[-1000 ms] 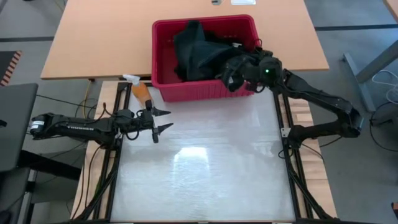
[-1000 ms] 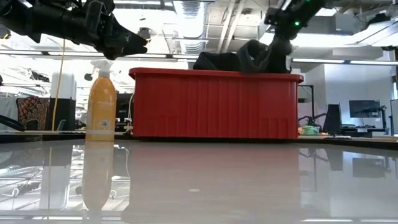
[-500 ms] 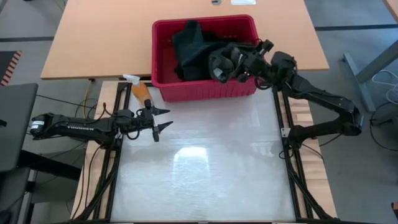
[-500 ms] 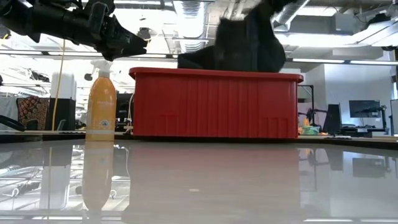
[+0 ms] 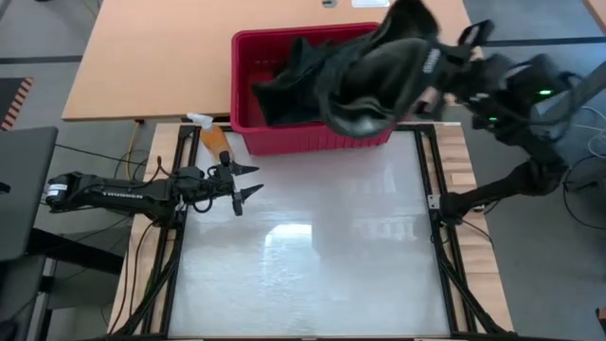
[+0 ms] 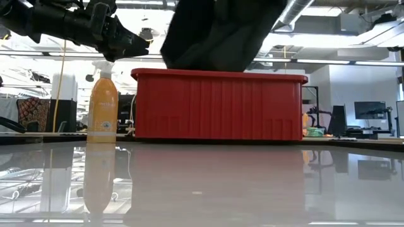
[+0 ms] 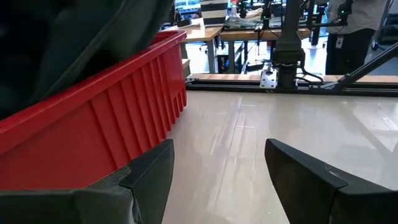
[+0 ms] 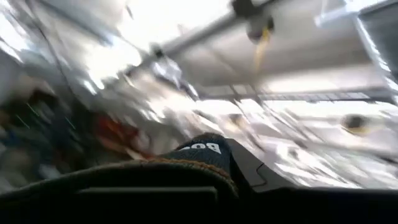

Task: Fold Laundry from Bin
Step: Remove the dark blue pants from the red bin

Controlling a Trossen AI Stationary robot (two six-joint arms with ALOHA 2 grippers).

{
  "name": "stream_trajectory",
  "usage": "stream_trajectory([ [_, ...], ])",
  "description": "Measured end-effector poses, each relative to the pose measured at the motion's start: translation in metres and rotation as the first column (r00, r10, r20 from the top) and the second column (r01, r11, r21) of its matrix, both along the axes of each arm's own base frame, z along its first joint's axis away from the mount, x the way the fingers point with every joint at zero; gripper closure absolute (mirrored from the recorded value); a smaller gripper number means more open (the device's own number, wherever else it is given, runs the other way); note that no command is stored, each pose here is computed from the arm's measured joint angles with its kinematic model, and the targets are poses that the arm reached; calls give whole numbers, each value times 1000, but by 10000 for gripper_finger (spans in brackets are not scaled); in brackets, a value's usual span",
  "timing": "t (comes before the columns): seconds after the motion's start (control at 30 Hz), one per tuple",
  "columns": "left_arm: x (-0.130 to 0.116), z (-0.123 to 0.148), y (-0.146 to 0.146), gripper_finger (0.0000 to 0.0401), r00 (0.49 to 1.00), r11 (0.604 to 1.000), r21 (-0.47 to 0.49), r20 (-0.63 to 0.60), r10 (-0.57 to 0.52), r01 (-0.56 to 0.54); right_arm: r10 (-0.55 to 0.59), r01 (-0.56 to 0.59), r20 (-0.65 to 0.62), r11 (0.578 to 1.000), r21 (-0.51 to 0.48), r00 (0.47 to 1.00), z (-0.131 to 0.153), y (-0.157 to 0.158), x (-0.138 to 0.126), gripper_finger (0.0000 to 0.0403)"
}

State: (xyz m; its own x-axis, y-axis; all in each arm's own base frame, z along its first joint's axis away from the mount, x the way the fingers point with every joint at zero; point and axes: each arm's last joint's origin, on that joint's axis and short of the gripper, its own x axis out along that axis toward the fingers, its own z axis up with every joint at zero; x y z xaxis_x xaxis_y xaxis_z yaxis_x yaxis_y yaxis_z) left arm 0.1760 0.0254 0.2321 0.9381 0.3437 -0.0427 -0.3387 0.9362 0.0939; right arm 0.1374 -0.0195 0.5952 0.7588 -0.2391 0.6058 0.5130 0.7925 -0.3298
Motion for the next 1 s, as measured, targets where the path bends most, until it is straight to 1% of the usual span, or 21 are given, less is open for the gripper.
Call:
stream_trajectory([
  [0.03, 0, 0, 0, 158, 1000, 1000, 0, 0, 0, 0, 57, -58, 24, 998, 0, 998, 5, 5, -5, 377],
  [0.1, 0, 0, 0, 158, 1000, 1000, 1, 0, 0, 0, 186, -187, 60, 982, 11, 981, 12, 14, -12, 377],
  [0.13, 0, 0, 0, 158, 1000, 1000, 1, 0, 0, 0, 246, -248, 61, 969, 18, 967, 13, 18, -14, 376],
  [0.2, 0, 0, 0, 158, 1000, 1000, 1, -1, 0, 0, 350, -350, 21, 936, 35, 937, 12, 26, -15, 371],
  [0.27, 0, 0, 0, 158, 1000, 1000, 1, -1, 0, 0, 419, -415, -55, 907, 64, 906, 8, 31, -15, 369],
  [0.33, 0, 0, 0, 158, 1000, 1000, 1, -1, 0, 0, 473, -460, -158, 881, 115, 867, -2, 36, -11, 370],
  [0.4, 0, 0, 0, 158, 1000, 1000, 1, -1, 0, 0, 521, -489, -304, 854, 178, 798, -17, 41, -4, 373],
  [0.43, 0, 0, 0, 158, 1000, 1000, 1, 0, 0, 0, 543, -498, -386, 840, 218, 746, -27, 44, 1, 374],
  [0.47, 0, 0, 0, 158, 1000, 1000, 1, 0, 0, 0, 561, -502, -467, 826, 256, 684, -39, 47, 6, 374],
  [0.53, 0, 0, 0, 158, 1000, 1000, 1, 0, 0, 0, 603, -511, -589, 789, 342, 537, -67, 55, 18, 374],
  [0.6, 0, 0, 0, 158, 1000, 1000, -2, 1, -1, 1, 644, -515, -646, 748, 419, 410, -96, 65, 36, 374],
  [0.63, 0, 0, 0, 158, 1000, 1000, -8, 3, 0, 0, 655, -518, -658, 734, 439, 371, -110, 70, 44, 375],
  [0.73, 0, 0, 0, 158, 1000, 1000, -16, 6, 0, 0, 678, -506, -670, 710, 489, 304, -160, 85, 75, 376],
  [0.77, 0, 0, 0, 158, 1000, 1000, -17, 6, 0, 0, 685, -503, -666, 704, 501, 296, -177, 89, 84, 376],
  [0.83, 0, 0, 0, 158, 1000, 1000, -24, 9, 0, 0, 719, -528, -624, 673, 518, 305, -205, 94, 101, 376],
  [0.9, 0, 0, 0, 158, 1000, 999, -34, 14, 1, 0, 766, -555, -569, 625, 549, 299, -233, 99, 116, 375],
  [0.93, 0, 0, 0, 158, 1000, 999, -39, 15, 0, 0, 793, -570, -542, 591, 571, 278, -247, 102, 123, 375],
  [1.0, 0, 0, 0, 158, 1000, 999, -40, 16, -1, 2, 845, -602, -488, 509, 615, 216, -271, 109, 136, 375],
])
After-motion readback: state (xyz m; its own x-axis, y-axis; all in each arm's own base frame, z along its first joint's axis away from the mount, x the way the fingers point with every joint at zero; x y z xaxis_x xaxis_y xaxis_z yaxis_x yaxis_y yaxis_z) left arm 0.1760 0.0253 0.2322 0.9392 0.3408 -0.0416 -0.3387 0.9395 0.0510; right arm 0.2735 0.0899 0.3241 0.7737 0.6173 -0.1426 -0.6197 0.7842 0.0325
